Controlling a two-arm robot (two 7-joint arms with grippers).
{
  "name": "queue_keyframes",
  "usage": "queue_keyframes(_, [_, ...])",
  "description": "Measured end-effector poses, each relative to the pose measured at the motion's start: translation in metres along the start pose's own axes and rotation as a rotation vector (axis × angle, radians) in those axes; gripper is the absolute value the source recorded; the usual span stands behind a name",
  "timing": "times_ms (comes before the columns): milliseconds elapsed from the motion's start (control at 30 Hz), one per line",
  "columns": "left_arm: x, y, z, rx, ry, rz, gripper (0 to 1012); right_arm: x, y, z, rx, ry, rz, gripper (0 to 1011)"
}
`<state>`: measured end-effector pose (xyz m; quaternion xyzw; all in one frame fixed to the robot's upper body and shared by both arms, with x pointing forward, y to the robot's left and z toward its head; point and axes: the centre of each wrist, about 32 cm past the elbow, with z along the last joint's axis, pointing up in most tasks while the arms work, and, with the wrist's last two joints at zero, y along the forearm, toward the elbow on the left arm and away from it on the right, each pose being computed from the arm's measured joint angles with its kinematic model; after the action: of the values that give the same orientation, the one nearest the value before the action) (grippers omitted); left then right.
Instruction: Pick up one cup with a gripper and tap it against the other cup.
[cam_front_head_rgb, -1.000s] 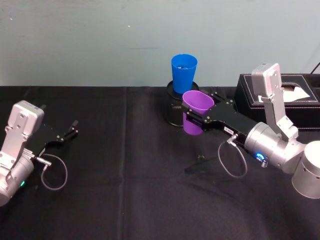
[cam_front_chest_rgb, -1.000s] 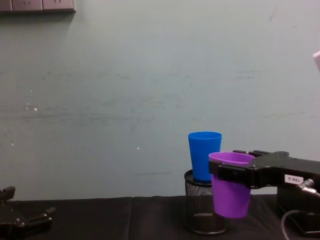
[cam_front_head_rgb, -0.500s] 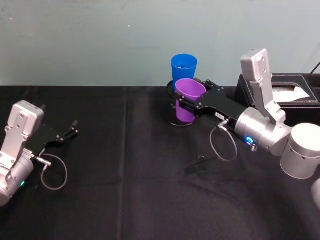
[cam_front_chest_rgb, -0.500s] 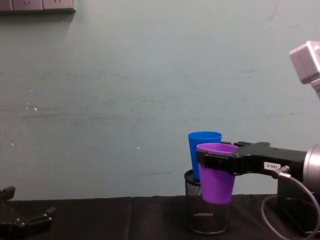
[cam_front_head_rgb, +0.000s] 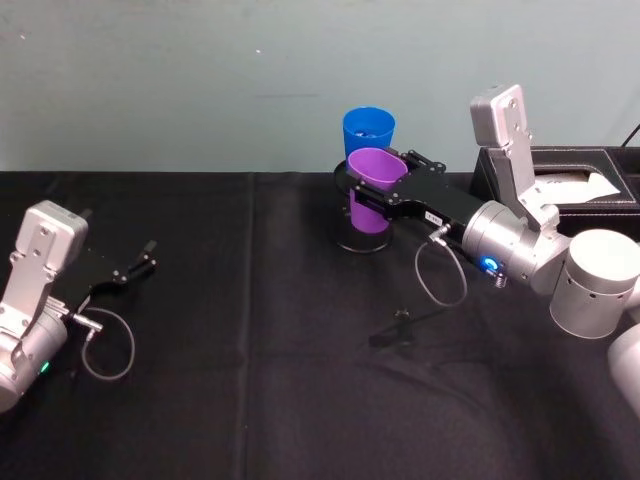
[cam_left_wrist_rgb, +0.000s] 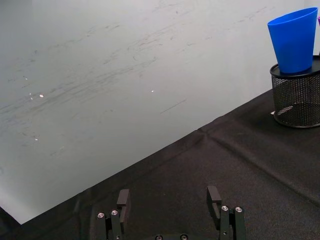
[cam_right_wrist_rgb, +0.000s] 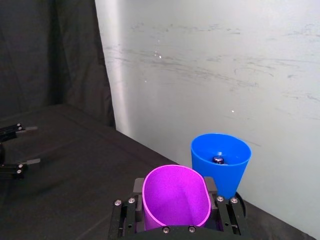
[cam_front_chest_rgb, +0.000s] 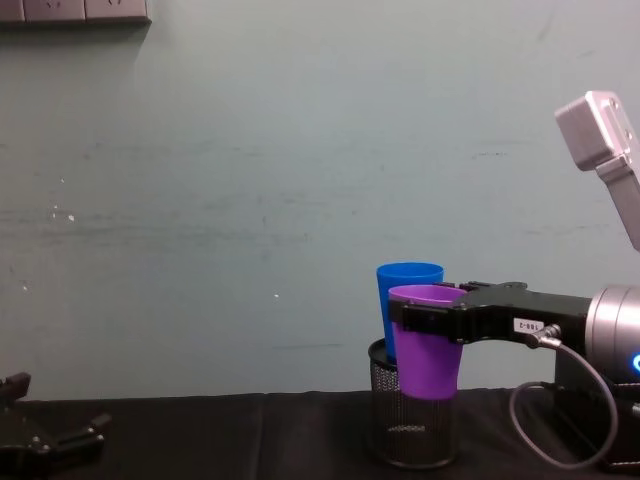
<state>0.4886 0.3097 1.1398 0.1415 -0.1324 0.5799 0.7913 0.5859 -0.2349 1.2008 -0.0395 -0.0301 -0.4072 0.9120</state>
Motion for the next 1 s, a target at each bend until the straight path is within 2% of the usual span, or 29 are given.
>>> queue_keyframes(1000, [0.0000, 0.0000, 0.0000, 0.000, 0.000, 0.000, 1000, 0.016, 0.018, 0.008, 0.010, -0.007, -0.024, 716])
